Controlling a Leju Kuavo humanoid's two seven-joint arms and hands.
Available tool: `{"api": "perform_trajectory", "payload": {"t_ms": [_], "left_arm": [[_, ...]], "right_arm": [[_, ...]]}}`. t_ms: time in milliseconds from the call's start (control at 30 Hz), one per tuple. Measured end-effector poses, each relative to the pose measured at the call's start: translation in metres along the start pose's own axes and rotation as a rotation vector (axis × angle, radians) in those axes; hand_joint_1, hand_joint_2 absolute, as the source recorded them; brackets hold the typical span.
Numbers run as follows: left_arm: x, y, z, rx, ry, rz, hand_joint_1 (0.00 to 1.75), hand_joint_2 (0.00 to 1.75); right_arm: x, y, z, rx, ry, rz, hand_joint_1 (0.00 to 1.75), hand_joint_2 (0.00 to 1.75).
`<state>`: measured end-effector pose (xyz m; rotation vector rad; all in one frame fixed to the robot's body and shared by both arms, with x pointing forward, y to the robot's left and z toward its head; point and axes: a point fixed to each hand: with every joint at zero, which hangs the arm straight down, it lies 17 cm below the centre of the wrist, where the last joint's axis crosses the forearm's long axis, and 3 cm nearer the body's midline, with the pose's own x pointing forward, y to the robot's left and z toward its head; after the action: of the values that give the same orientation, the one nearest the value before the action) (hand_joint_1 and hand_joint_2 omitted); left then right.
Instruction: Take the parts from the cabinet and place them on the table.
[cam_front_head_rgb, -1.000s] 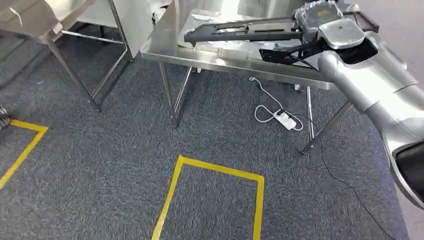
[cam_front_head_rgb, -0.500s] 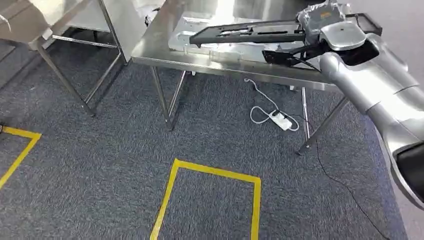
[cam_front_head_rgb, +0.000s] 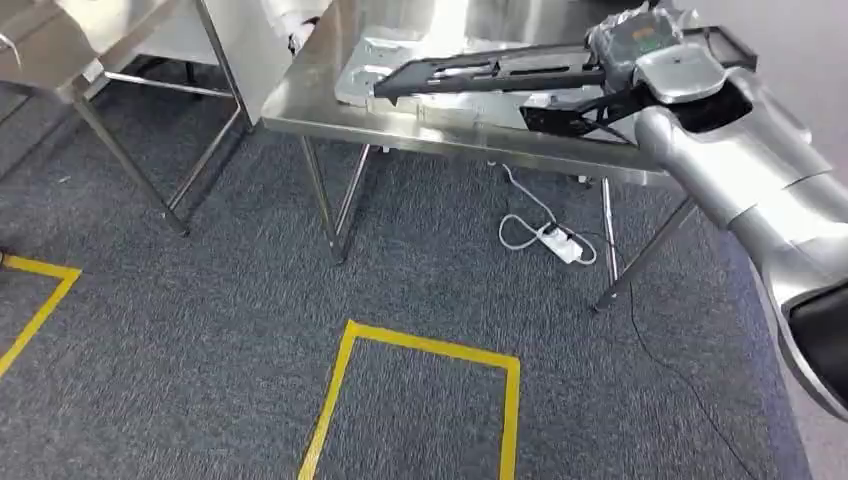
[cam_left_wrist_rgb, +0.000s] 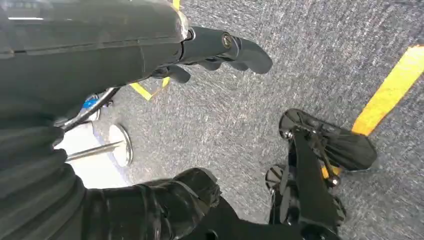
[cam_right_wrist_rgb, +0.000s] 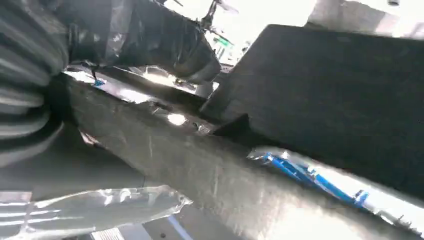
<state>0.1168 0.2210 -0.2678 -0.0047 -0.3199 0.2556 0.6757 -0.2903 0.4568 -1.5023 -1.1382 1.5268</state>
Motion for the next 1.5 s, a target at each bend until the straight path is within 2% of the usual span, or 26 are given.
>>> {"api": "perform_trajectory", "payload": {"t_ms": [367,1167,1367,1500], "left_arm": [[-0.001,0.007,-0.001,0.017,0.005,0.021,0.0,1.75],[0.0,0.009,-0.001,0.019,0.005,0.067,0.0,1.75],[-0.002,0.013,-0.001,0.022,0.024,0.076,0.0,1.75],[-0.001,0.021,-0.002,0.033,0.022,0.067,0.0,1.75]], "right_arm": [[0.031,0.004,-0.003,0.018,-0.045,0.011,1.75,1.75],[0.036,0.009,-0.003,0.036,-0.057,0.014,1.75,1.75],[0.083,0.005,-0.005,0.028,-0.111,0.007,1.75,1.75],[0.088,0.008,-0.006,0.033,-0.117,0.003,1.75,1.75]]}}
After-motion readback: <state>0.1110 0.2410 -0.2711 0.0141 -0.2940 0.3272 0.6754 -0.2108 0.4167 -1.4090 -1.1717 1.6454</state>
